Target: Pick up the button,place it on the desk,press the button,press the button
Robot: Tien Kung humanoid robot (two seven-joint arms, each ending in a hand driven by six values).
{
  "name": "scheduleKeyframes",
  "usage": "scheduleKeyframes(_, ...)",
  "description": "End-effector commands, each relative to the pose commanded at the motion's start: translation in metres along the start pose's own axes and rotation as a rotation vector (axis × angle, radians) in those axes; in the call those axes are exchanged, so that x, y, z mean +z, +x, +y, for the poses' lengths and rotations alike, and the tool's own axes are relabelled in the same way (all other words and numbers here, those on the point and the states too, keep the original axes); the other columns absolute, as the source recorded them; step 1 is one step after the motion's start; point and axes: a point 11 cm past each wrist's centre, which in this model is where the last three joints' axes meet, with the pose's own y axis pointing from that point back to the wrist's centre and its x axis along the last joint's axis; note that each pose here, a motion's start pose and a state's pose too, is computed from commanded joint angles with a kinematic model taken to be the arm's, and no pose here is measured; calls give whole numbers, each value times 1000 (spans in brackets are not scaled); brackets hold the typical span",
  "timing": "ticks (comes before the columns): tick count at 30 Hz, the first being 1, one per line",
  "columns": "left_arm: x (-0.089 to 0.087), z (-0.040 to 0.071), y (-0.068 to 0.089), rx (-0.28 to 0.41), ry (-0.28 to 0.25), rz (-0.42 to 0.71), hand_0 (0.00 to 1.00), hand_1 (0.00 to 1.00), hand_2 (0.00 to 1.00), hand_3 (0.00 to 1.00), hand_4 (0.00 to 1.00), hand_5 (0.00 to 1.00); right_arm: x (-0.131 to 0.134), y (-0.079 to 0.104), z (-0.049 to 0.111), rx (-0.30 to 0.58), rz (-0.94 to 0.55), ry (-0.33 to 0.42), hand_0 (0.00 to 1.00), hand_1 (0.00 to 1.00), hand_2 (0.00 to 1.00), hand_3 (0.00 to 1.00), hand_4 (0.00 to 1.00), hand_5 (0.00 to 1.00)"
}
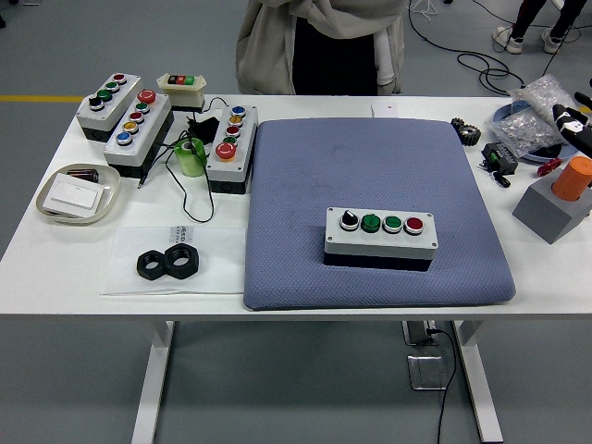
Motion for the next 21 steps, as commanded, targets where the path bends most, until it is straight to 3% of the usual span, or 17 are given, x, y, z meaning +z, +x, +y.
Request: scheduleKeyframes(21,2,0,0,2,-6,1,784,833,912,841,604,998,-2,-4,2,1,-19,-12,941,856,895,901,670,252)
